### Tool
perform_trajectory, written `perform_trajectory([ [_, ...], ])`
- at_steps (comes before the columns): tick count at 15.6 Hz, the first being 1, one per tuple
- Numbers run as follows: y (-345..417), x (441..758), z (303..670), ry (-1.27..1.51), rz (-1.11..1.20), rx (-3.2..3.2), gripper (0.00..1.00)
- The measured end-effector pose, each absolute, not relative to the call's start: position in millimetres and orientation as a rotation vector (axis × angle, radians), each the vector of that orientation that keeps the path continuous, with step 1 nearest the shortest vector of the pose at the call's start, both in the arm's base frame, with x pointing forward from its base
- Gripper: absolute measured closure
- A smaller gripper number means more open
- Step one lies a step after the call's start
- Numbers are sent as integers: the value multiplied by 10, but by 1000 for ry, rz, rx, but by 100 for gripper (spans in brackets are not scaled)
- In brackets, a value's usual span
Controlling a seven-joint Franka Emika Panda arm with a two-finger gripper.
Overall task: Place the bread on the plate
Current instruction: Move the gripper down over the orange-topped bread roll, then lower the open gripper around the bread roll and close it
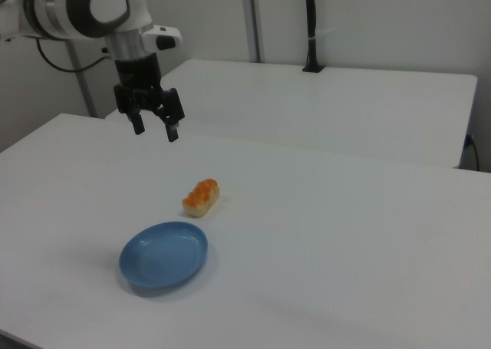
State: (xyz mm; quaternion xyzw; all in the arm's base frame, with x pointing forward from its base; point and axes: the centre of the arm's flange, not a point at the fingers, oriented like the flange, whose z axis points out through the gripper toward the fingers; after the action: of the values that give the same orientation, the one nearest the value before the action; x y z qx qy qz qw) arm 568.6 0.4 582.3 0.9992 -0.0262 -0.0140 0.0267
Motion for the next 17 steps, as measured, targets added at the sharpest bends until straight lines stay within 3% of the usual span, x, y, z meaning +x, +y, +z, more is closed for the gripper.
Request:
perform_trajectory([
  [9,278,6386,4838,4,6,3117,0],
  [17,336,6764,3887,-33,23,3131,0],
])
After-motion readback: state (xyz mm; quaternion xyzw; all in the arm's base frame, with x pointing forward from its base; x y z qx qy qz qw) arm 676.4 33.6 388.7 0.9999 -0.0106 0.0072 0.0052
